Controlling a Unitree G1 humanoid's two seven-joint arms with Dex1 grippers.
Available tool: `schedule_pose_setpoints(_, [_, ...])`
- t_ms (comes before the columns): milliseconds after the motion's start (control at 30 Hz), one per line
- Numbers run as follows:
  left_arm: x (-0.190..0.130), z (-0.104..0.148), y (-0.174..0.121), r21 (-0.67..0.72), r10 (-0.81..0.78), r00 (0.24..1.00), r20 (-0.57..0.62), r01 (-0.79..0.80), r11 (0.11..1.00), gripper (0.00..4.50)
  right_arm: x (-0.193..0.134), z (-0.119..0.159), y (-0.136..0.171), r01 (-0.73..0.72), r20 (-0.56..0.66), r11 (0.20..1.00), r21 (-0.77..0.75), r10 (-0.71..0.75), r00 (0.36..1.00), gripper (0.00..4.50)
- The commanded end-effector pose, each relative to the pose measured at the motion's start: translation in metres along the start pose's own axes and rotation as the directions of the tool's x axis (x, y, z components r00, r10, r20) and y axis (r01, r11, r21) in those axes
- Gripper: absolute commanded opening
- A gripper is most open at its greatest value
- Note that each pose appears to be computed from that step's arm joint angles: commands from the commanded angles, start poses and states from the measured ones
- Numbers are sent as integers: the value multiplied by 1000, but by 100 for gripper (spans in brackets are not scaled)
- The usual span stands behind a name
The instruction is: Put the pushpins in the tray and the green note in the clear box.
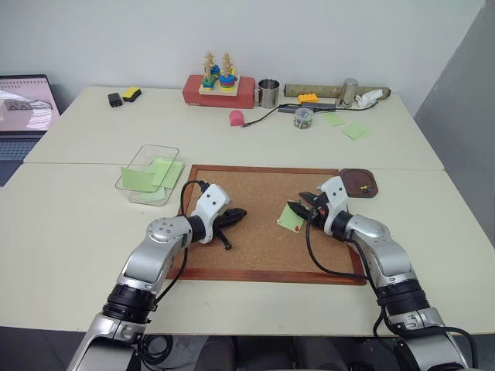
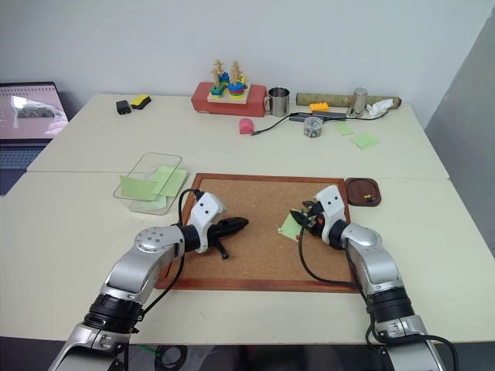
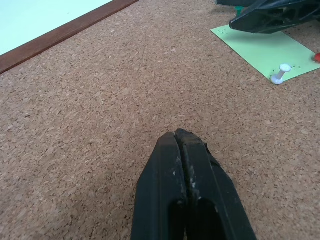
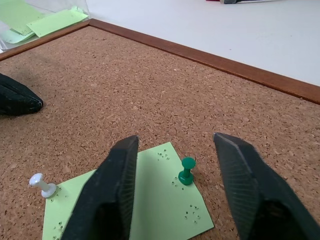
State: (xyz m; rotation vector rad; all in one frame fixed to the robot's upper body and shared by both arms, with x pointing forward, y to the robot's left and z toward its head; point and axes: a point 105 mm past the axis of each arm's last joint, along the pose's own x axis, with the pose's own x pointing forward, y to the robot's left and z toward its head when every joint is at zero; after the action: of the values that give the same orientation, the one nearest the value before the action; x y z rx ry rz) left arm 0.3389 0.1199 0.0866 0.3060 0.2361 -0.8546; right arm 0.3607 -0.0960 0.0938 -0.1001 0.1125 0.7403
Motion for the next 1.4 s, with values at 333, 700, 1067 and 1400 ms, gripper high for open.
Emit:
schedule_pose_setpoints(333, [4, 1, 4, 27, 17, 1000, -13, -17, 999, 0, -3, 13, -2, 8, 42, 998, -69, -5, 999, 4])
schedule_pose_setpoints(700, [4, -6, 4, 31, 13, 999, -53, -11, 999, 0, -15, 62, 11, -66, 223, 996, -67, 79, 972, 4])
schedule_pose_setpoints(1067, [4, -7, 3, 32, 11, 998, -60, -9, 999, 0, -18, 63, -8, 26, 176, 992, -124, -3, 984, 4])
schedule_pose_setpoints(1400, [4, -7, 1, 28, -1, 998, -60, 3, 1000, 0, -24, 67, -46, 221, 194, 973, -63, -205, 959, 4])
